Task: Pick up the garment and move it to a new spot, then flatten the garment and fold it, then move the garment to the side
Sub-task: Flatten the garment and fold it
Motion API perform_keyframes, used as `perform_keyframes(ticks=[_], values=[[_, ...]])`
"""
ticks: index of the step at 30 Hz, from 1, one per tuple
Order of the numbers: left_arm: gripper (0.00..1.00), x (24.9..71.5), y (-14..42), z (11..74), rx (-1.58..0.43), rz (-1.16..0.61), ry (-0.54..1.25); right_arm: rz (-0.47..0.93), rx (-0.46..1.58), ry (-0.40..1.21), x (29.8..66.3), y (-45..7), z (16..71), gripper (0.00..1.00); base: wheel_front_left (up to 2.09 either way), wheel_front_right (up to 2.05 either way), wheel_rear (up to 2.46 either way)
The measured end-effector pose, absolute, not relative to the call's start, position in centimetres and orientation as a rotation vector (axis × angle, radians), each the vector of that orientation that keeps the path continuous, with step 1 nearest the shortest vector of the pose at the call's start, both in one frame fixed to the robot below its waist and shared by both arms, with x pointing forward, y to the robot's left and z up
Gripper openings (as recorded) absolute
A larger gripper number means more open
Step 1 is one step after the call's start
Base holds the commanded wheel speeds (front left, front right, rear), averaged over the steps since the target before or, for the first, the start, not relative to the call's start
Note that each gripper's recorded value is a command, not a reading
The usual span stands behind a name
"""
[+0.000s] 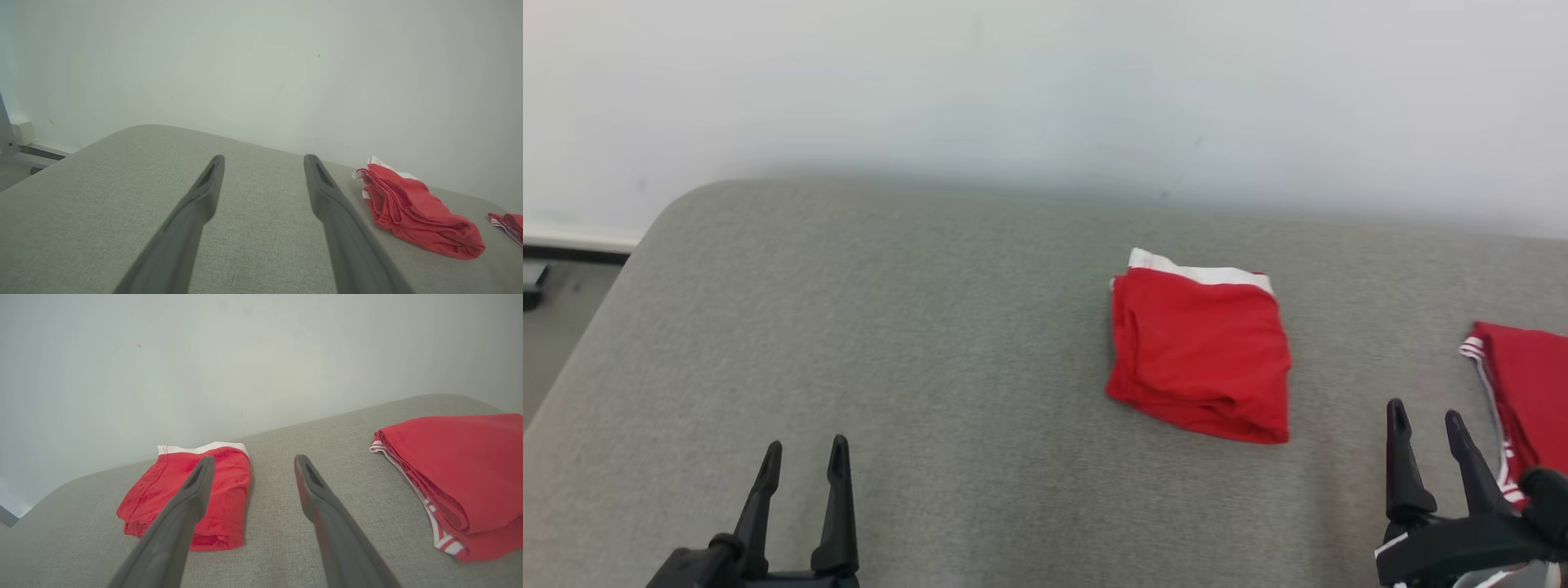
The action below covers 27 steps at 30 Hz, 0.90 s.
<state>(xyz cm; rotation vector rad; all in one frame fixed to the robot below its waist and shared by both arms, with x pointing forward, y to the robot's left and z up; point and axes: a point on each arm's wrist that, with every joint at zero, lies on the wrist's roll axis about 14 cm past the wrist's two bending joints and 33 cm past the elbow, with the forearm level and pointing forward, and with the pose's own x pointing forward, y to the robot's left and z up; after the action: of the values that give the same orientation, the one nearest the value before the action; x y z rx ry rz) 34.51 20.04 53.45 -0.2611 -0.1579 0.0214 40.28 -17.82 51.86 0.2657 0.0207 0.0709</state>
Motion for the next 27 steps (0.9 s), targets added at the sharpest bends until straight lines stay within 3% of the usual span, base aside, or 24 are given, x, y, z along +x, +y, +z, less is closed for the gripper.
perform_keyframes(ticks=[15,27], values=[[1.00,34.5,17.9,50.0,-0.171,-0.062,-0.058,-0.018,0.215,0.052,35.5,-20.5,49.3,1.00,0.00,0.00,0.00],[1.00,34.1,17.9,49.2,-0.159,-0.051,-0.038,0.003,0.181,0.092,35.0,-19.7,48.2,1.00,0.00,0.00,0.00]])
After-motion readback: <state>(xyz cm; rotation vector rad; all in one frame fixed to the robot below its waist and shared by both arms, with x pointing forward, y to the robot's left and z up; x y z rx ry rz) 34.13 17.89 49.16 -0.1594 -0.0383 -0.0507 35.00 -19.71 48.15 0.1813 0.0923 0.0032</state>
